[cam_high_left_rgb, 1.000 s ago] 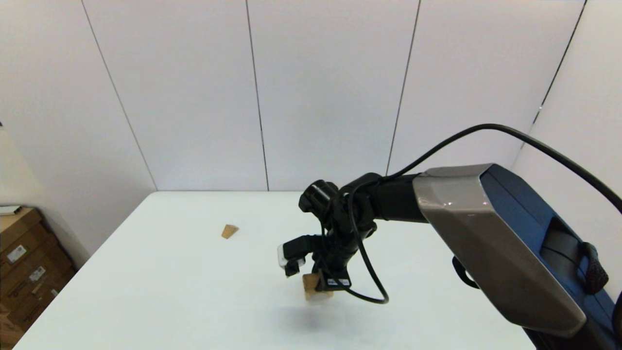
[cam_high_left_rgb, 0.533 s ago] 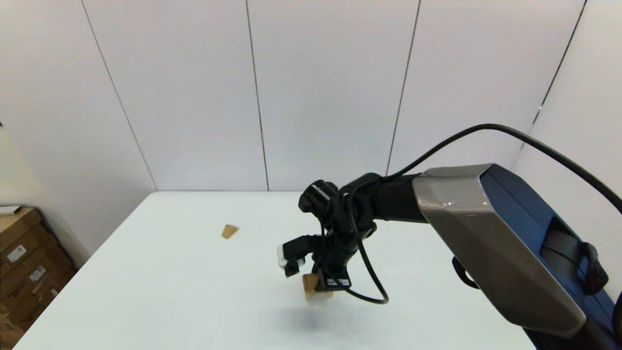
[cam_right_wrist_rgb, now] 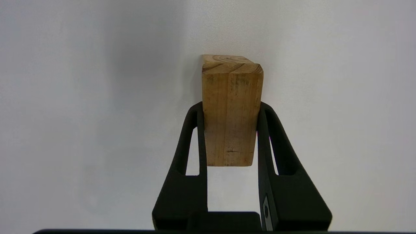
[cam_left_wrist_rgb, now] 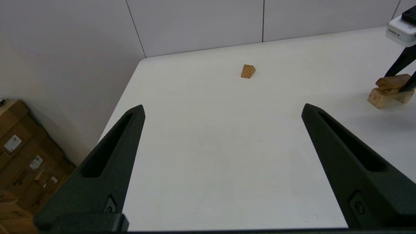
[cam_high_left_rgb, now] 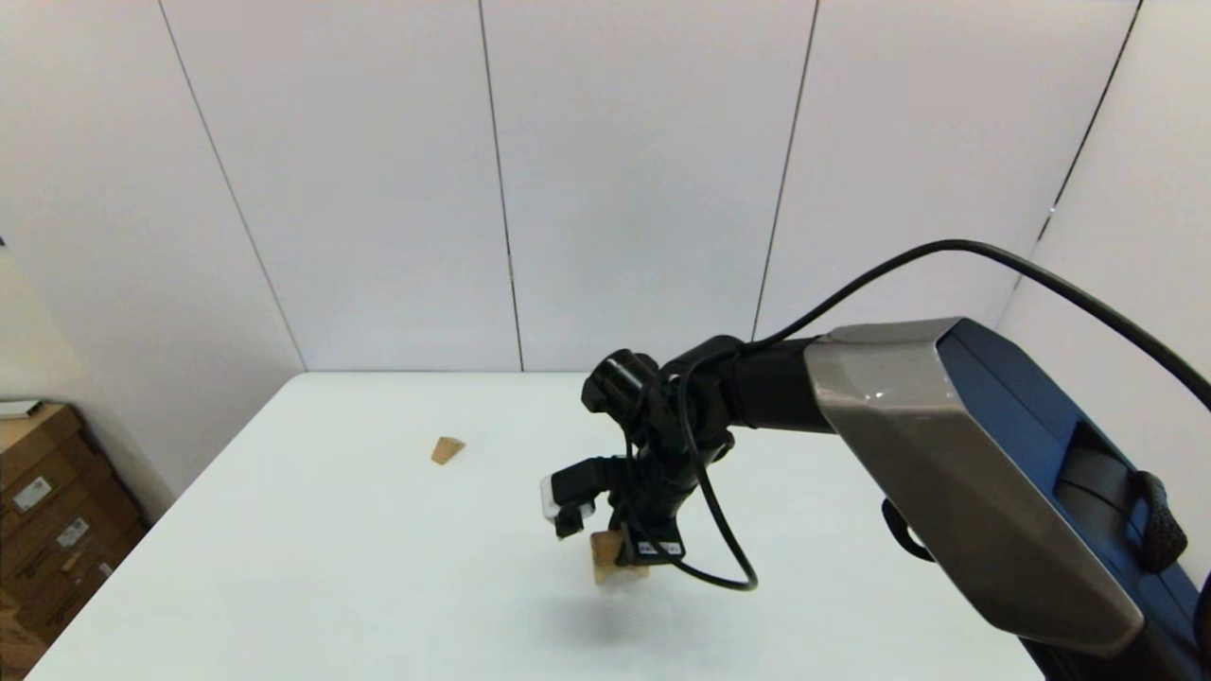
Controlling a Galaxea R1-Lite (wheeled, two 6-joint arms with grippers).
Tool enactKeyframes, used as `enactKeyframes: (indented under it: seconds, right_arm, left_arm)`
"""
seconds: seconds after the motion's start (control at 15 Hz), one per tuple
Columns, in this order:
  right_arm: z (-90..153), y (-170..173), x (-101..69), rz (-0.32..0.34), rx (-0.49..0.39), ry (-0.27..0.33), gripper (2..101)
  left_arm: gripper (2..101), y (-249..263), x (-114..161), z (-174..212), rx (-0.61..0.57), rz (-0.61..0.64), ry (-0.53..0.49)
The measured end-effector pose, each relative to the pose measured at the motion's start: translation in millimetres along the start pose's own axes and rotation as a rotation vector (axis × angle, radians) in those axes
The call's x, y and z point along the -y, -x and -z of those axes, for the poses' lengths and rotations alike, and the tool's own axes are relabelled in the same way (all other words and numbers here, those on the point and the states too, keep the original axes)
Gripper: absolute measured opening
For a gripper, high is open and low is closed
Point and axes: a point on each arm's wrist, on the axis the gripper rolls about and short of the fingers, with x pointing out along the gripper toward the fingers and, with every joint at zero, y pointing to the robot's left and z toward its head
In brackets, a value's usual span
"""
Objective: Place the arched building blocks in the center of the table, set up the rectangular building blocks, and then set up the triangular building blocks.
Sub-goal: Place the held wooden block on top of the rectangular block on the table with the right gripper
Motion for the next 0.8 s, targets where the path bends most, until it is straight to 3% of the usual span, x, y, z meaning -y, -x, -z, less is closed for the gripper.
enactKeyframes:
  seconds: [0.8]
  right_arm:
    - [0.1,1.2,0.8,0.006,0.002,-0.001,24.2]
  left_arm:
    - [97.8,0.0,0.0,0.0,0.0,0.0,0.0]
